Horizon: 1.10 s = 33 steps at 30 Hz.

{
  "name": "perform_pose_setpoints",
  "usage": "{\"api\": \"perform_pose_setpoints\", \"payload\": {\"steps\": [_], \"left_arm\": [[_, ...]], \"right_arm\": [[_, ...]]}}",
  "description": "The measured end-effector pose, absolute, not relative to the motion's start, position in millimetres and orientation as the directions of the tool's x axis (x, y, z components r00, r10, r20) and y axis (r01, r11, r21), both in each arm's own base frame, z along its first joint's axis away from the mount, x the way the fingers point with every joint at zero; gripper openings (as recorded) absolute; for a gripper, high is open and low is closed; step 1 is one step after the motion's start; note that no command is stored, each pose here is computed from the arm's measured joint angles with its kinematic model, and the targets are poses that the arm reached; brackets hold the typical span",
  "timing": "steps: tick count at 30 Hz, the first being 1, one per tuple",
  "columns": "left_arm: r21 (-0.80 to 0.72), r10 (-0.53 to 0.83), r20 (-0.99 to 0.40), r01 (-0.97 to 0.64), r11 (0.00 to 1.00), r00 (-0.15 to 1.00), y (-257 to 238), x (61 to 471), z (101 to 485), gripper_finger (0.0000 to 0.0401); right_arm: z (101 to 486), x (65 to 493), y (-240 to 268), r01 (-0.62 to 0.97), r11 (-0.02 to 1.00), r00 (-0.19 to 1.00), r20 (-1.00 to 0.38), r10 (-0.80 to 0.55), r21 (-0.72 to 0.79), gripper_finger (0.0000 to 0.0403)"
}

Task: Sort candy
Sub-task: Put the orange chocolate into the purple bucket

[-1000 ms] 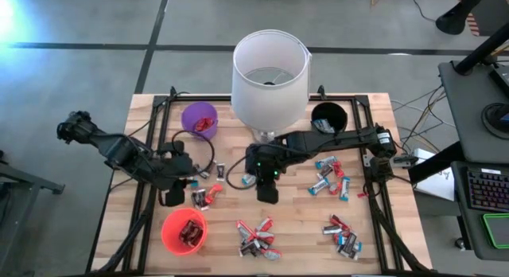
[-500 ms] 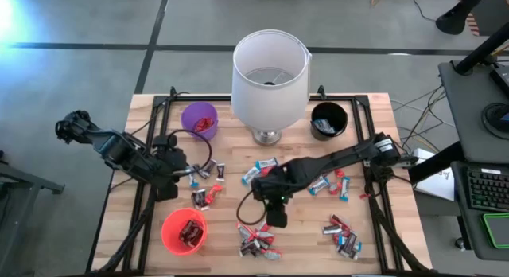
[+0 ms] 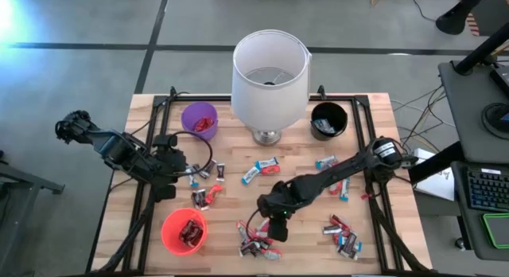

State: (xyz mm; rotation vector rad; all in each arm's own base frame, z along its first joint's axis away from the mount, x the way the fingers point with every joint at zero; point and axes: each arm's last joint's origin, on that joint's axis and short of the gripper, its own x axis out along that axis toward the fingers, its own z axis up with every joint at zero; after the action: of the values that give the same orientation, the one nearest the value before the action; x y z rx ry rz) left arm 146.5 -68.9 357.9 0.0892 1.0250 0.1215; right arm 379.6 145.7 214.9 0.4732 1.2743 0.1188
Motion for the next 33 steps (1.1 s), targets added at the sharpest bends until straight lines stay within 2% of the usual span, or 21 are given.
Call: {"api": "perform_pose_setpoints", "payload": {"steps": [9, 21, 33], "left_arm": [[0.109, 0.136, -0.850, -0.084, 0.991, 0.509, -69.0, 146.2, 357.7, 0.0113], [0.084, 0.135, -0.850, -0.122, 0.989, 0.510, -68.7, 145.6, 358.0, 0.0113], [0.026, 0.089, -0.866, -0.132, 0.991, 0.493, -70.1, 145.2, 357.5, 0.0113]], "right_arm": [[201.6, 381.3, 167.0, 0.113, 0.908, 0.307, -0.883, 0.355, 0.404, 0.0139], [165.4, 387.4, 182.0, 0.053, 0.909, 0.235, -0.890, 0.390, 0.412, 0.0139], [162.3, 389.0, 181.9, 0.037, 0.923, 0.272, -0.893, 0.359, 0.383, 0.0139]]}}
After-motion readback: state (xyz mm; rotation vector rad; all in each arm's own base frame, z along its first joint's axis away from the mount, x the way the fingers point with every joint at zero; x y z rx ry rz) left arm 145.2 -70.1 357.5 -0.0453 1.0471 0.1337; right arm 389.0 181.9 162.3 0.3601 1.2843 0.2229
